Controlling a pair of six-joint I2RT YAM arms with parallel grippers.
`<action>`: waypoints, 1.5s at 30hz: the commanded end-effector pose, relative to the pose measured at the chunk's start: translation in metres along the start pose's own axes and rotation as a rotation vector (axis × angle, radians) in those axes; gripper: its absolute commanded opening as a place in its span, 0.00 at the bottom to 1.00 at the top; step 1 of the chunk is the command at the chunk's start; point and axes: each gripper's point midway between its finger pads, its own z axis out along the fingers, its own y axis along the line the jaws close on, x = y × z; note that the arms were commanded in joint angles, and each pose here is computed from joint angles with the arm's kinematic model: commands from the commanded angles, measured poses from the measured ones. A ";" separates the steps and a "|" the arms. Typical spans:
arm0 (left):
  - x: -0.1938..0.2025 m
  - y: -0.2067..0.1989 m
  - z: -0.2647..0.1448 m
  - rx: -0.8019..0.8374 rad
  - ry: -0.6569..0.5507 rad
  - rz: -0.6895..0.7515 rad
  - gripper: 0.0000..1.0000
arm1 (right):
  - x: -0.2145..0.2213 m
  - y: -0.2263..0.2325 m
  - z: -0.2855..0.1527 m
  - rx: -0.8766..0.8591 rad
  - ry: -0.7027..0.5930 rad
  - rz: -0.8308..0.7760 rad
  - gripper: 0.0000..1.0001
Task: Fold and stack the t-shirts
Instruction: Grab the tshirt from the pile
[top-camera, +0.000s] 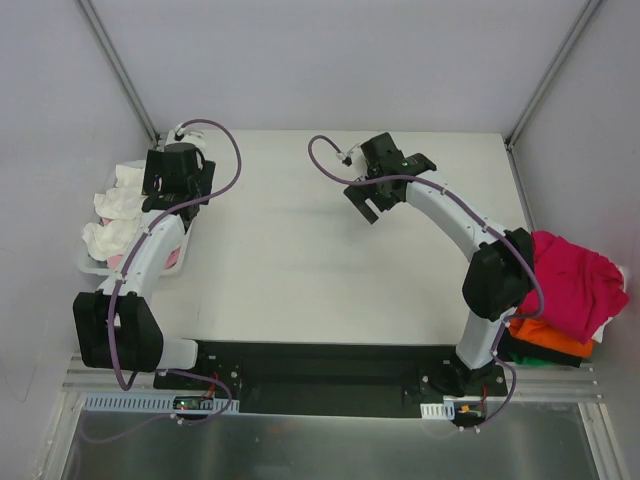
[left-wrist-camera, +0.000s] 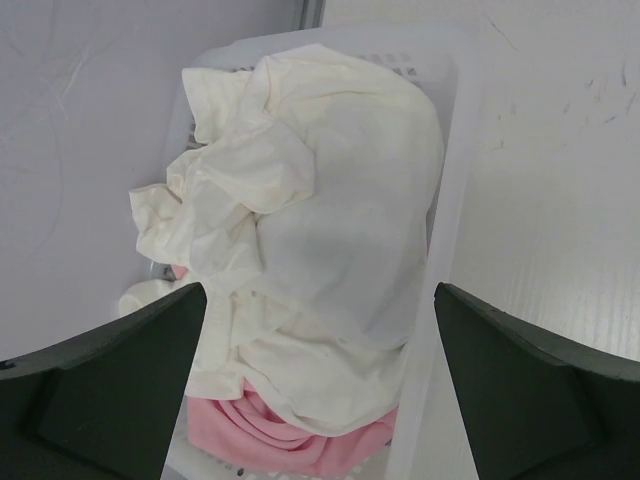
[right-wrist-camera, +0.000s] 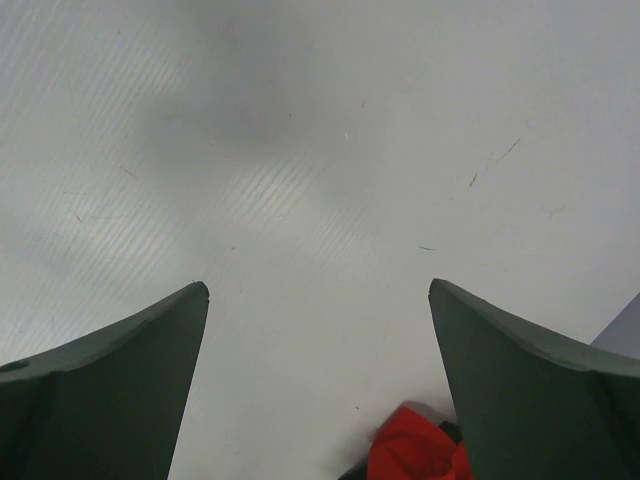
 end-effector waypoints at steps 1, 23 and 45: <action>-0.001 0.007 -0.002 -0.020 -0.006 -0.001 1.00 | -0.003 0.003 -0.004 -0.021 -0.011 0.018 0.96; 0.015 0.046 0.041 0.022 0.117 -0.087 0.91 | -0.004 0.018 0.001 -0.040 0.008 -0.012 0.96; 0.007 0.033 0.109 0.083 0.165 -0.127 0.62 | -0.002 0.025 -0.004 -0.065 0.013 -0.025 0.96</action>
